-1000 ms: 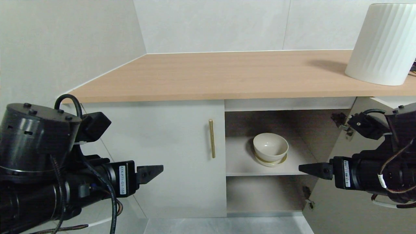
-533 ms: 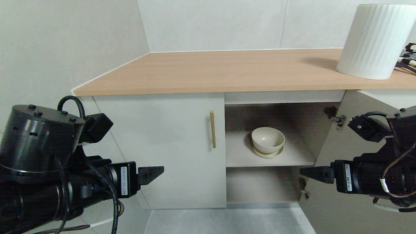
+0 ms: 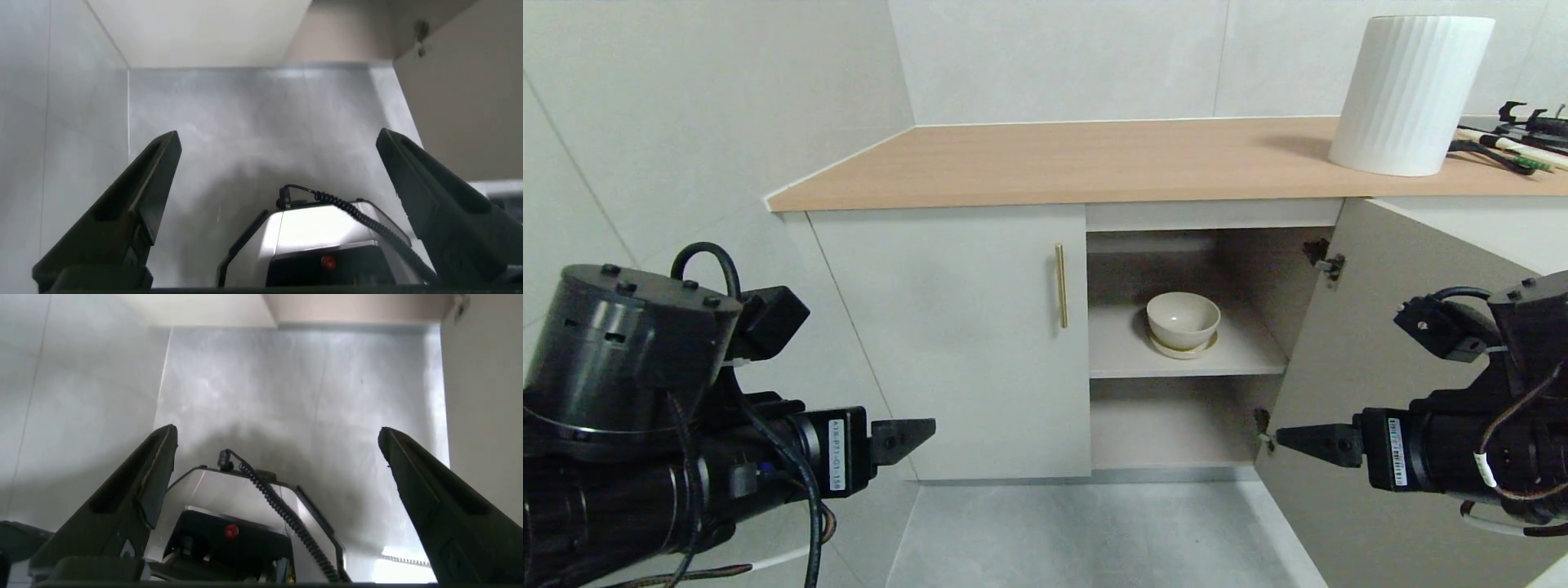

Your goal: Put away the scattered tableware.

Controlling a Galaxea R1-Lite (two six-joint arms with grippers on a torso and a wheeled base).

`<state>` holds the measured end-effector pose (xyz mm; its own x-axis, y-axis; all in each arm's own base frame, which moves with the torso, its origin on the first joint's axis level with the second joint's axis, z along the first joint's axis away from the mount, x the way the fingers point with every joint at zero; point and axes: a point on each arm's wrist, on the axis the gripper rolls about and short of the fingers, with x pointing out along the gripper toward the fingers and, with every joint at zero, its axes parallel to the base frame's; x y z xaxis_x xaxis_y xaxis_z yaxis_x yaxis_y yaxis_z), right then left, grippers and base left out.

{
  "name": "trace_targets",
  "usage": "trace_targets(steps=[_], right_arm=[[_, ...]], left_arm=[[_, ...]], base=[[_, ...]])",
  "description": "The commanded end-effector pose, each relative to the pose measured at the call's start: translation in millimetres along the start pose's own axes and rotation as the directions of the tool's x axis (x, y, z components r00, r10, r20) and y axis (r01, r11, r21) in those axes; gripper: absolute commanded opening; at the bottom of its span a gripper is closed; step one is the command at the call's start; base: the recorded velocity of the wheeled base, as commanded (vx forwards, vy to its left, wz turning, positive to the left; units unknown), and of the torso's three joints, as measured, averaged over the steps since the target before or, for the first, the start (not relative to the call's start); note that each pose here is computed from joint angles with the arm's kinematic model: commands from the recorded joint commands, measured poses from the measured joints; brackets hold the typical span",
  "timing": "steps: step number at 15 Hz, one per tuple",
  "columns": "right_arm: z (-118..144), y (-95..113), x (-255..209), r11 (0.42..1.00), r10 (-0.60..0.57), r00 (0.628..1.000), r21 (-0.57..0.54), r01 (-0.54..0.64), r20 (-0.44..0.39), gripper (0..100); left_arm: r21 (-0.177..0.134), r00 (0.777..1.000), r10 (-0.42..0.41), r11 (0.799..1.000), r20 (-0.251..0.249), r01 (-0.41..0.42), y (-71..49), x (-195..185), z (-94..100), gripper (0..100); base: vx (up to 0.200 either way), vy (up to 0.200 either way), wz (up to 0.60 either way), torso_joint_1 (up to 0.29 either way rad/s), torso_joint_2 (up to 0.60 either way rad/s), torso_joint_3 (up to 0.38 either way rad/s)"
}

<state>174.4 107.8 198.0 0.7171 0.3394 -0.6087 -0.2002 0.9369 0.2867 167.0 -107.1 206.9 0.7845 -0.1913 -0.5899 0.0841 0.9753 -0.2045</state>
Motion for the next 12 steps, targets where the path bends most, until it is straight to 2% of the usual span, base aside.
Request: trace_targets(steps=[1,7,12], right_arm=[[-0.3,0.1,1.3,1.000,-0.002,1.000,-0.002,0.002,-0.004,100],[-0.7,-0.1,1.4,1.000,-0.002,1.000,-0.006,0.002,-0.006,100],[-0.7,-0.1,1.4,1.000,-0.002,1.000,-0.006,0.002,-0.006,100]], left_arm=[[0.001,1.000,0.002,1.000,-0.003,-0.002,-0.2,1.0,-0.3,100],[0.000,1.000,0.002,1.000,-0.001,-0.002,-0.1,0.6,-0.2,100],[-0.001,1.000,0.000,1.000,0.003,0.000,-0.2,0.0,0.5,100]], base=[[-0.200,0.000,0.00,0.002,0.01,0.012],[-0.200,0.000,0.00,0.003,0.00,0.000],[0.000,0.000,0.00,0.000,0.00,0.000]])
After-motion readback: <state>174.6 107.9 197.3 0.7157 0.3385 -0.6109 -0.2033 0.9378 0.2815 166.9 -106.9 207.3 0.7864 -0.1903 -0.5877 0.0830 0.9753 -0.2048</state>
